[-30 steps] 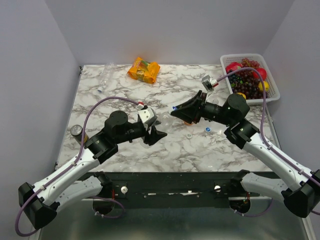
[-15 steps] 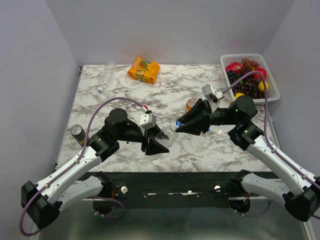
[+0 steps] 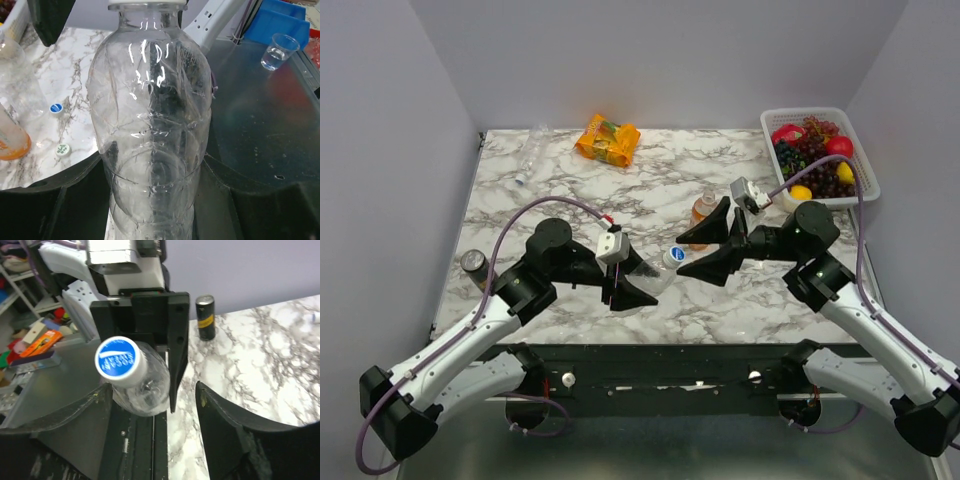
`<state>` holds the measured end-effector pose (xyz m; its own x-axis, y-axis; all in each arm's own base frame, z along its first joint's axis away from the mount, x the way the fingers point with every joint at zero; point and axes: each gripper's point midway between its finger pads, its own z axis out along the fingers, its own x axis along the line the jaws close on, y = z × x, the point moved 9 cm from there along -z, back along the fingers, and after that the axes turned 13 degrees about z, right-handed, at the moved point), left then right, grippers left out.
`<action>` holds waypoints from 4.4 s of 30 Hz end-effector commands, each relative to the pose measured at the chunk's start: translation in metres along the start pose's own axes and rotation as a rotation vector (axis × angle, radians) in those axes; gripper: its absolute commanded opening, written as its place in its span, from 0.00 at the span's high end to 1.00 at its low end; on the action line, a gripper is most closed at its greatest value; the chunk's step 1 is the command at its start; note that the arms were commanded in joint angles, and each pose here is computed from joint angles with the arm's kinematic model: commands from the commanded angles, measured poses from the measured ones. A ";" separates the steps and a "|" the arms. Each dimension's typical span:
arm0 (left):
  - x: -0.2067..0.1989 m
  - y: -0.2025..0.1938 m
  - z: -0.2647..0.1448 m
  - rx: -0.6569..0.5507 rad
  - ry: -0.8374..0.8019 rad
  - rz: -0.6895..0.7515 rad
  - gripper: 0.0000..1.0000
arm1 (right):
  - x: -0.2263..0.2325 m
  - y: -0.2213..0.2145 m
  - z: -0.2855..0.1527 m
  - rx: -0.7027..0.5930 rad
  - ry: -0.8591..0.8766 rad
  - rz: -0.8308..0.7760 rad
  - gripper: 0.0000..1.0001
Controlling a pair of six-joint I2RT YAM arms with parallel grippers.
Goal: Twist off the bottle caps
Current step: Unscrew the bottle cap from the plastic bottle.
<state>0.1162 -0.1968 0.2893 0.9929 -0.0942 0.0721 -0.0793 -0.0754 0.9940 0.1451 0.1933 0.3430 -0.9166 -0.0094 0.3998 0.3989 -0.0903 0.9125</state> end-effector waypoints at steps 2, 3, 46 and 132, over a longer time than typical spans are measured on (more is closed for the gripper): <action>0.004 0.022 -0.006 -0.053 0.104 0.132 0.60 | 0.002 -0.001 -0.011 -0.020 -0.114 -0.015 0.22; 0.008 0.023 -0.009 -0.048 0.172 0.140 0.60 | 0.002 -0.003 -0.013 -0.016 -0.134 -0.004 0.21; 0.045 -0.019 -0.009 0.353 0.686 0.057 0.63 | -0.034 0.029 0.046 -0.274 -0.461 0.368 0.31; 0.054 -0.019 -0.014 0.299 0.694 -0.012 0.66 | -0.035 0.024 0.014 -0.304 -0.489 0.324 0.28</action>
<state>0.1674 -0.1896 0.2612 0.8526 0.5007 0.1492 0.0375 -0.3436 0.9384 0.1779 0.1996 0.3455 -0.6589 0.3345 0.6738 0.5492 -0.3983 0.7347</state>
